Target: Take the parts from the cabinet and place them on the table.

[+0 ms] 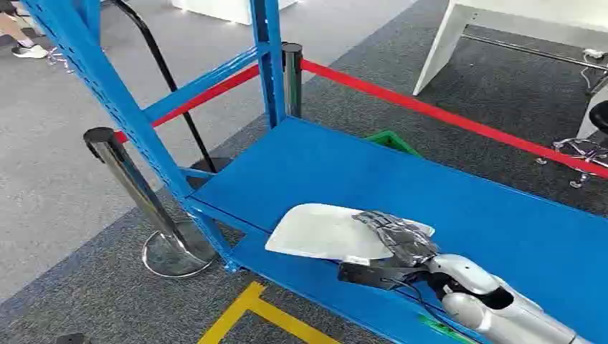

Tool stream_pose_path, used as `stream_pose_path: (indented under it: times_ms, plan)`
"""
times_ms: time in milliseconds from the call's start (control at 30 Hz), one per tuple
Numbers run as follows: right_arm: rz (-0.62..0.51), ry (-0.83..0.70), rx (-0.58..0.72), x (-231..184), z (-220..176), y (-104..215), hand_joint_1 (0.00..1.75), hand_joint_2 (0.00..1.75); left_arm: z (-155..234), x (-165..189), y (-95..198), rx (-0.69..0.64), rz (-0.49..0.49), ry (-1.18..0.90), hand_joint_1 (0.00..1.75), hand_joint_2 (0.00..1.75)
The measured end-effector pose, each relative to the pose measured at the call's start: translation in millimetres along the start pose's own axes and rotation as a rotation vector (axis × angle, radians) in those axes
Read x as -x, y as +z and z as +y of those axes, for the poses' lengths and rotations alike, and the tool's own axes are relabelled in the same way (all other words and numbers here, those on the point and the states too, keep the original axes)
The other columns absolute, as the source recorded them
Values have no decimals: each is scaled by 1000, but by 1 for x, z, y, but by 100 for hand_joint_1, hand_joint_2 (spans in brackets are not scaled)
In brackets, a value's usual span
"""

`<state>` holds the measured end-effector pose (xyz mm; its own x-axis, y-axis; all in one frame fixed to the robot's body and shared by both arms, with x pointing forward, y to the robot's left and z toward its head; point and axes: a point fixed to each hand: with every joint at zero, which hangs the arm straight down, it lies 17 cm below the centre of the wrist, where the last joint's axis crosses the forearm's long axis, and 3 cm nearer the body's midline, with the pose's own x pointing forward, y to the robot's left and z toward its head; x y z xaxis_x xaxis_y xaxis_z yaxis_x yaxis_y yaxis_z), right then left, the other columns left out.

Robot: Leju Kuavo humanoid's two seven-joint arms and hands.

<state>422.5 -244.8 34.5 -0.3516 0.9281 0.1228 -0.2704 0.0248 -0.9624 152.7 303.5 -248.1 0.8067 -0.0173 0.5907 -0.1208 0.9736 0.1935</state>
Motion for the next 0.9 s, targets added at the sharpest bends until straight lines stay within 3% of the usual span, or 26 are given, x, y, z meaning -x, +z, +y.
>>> stream_pose_path:
  times_ms: [500,767,900]
  plan:
    - [51,-51,85,21,4,3,175,175,3,4,1,-3,8,-7,0,0]
    - [8,-240,184,0,-8,6,175,175,3,7,3,-9,6,9,0,0]
    - [-62,-442,324,-23,-46,9,175,175,3,8,5,-14,-3,22,0,0]
